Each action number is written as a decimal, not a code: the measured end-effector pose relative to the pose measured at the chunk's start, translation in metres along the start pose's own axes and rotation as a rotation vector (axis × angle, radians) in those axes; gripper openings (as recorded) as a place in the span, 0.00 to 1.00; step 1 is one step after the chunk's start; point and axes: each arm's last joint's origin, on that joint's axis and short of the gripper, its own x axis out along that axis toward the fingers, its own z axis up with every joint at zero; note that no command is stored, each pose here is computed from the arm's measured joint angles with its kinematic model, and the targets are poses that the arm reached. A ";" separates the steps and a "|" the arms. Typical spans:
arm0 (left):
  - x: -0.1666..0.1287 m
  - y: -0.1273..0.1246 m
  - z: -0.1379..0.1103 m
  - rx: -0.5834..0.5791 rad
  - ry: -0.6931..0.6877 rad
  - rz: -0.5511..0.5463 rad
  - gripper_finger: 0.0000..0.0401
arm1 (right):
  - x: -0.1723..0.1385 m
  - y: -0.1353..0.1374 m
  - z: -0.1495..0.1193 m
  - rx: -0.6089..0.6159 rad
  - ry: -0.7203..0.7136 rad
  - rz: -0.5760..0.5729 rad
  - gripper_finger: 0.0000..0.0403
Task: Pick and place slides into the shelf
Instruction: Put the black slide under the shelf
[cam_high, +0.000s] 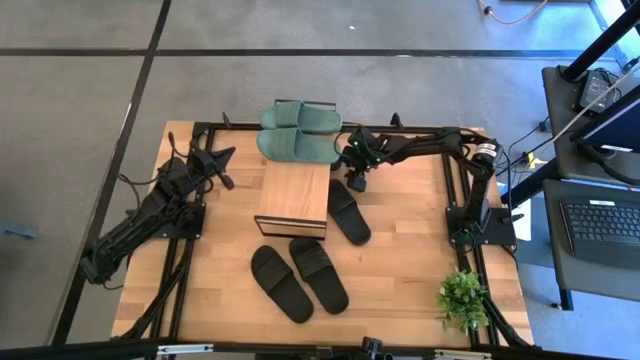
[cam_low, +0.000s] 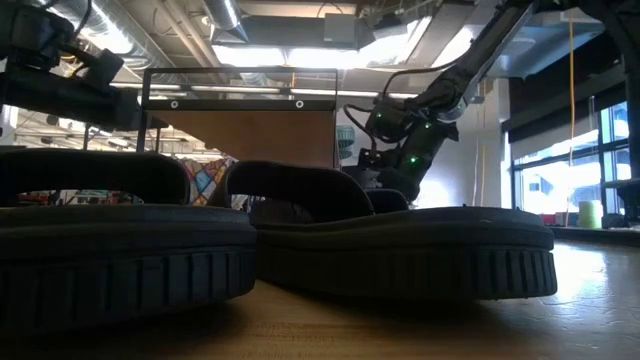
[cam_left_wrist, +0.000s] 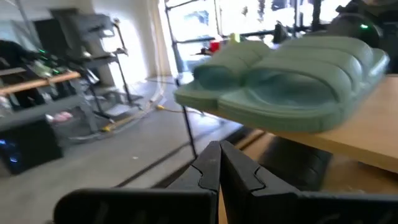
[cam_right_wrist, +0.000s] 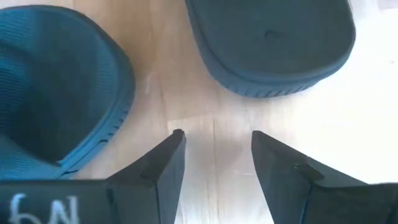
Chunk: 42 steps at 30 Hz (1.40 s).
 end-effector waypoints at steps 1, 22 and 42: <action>0.001 0.000 -0.001 -0.014 0.012 -0.004 0.00 | 0.000 -0.001 0.000 -0.002 0.001 -0.002 0.46; 0.019 -0.013 -0.032 -0.171 0.383 -0.120 0.00 | -0.003 -0.006 0.004 -0.031 -0.052 -0.026 0.46; 0.028 -0.025 -0.030 -0.232 0.362 -0.197 0.00 | -0.003 -0.006 0.005 -0.045 -0.059 -0.027 0.46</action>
